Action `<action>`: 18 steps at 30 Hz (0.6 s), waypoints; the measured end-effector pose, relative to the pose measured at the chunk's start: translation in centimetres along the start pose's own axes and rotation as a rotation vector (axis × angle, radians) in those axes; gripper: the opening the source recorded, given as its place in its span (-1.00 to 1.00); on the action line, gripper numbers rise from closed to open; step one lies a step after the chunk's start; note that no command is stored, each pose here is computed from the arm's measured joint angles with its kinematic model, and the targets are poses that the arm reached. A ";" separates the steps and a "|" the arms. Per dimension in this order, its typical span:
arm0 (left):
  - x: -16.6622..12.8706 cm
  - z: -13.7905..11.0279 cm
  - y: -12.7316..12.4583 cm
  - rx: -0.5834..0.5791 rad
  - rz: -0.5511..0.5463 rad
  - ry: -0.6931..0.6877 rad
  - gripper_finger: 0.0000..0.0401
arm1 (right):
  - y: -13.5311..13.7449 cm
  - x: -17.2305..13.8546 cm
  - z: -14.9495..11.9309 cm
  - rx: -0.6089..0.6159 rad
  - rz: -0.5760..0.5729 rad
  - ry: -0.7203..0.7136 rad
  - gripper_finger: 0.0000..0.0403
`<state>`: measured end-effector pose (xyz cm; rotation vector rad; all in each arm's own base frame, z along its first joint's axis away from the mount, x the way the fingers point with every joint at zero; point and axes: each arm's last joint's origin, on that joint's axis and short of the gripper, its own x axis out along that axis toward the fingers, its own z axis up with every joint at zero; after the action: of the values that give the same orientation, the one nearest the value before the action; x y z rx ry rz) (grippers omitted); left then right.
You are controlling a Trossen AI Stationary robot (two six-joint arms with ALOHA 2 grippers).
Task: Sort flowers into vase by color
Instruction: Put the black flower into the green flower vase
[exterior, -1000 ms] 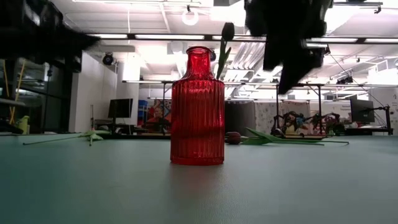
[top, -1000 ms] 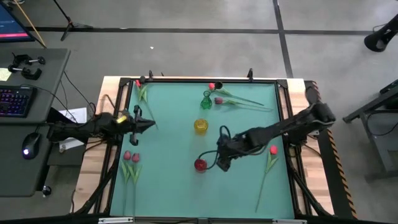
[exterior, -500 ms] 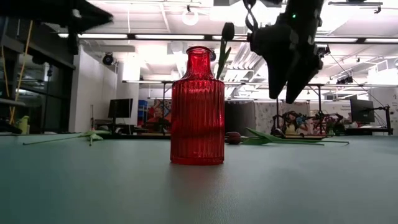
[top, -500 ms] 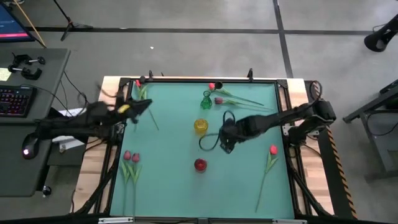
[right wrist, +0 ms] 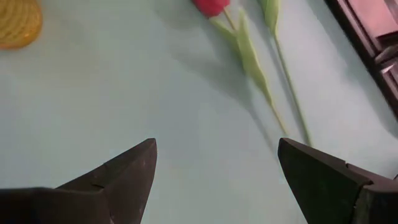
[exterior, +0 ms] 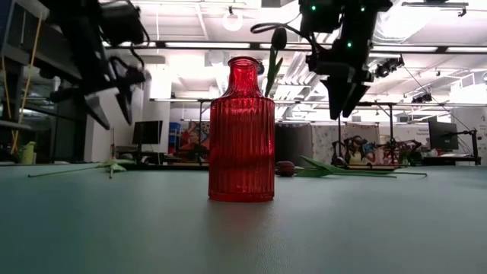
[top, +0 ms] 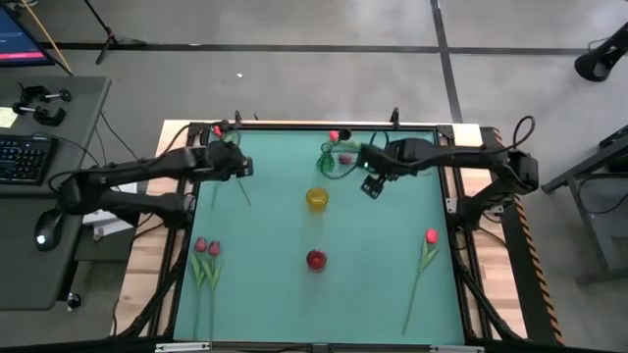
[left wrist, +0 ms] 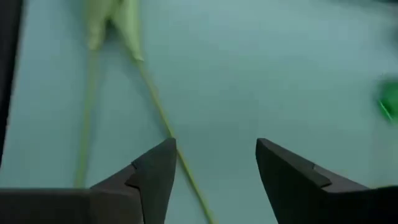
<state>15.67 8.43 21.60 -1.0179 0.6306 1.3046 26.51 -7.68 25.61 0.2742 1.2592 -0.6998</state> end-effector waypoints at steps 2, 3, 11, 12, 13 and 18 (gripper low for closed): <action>1.1 0.5 -0.1 -0.053 0.051 -0.013 0.06 | -1.0 0.2 0.5 -0.008 0.016 -0.007 0.61; 1.8 0.7 -0.2 -0.069 0.071 -0.008 0.05 | -1.4 0.4 0.8 -0.013 0.025 -0.011 0.61; 5.6 2.0 -0.2 -0.183 0.171 0.026 0.04 | -4.1 1.2 1.8 0.007 0.139 -0.010 0.61; 5.7 2.1 -0.2 -0.204 0.166 0.037 0.04 | -4.2 1.2 1.8 0.004 0.163 -0.005 0.61; 5.6 2.2 -0.2 -0.221 0.152 0.046 0.04 | -4.3 1.1 1.8 -0.002 0.195 -0.004 0.61; 2.9 2.8 -1.2 -0.201 -0.066 -0.027 0.04 | -4.4 -1.1 1.6 -0.021 0.360 -0.090 0.61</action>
<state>16.97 12.29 20.64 -1.1731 0.4478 1.3405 24.84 -11.56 27.88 0.4348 1.0931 -0.3848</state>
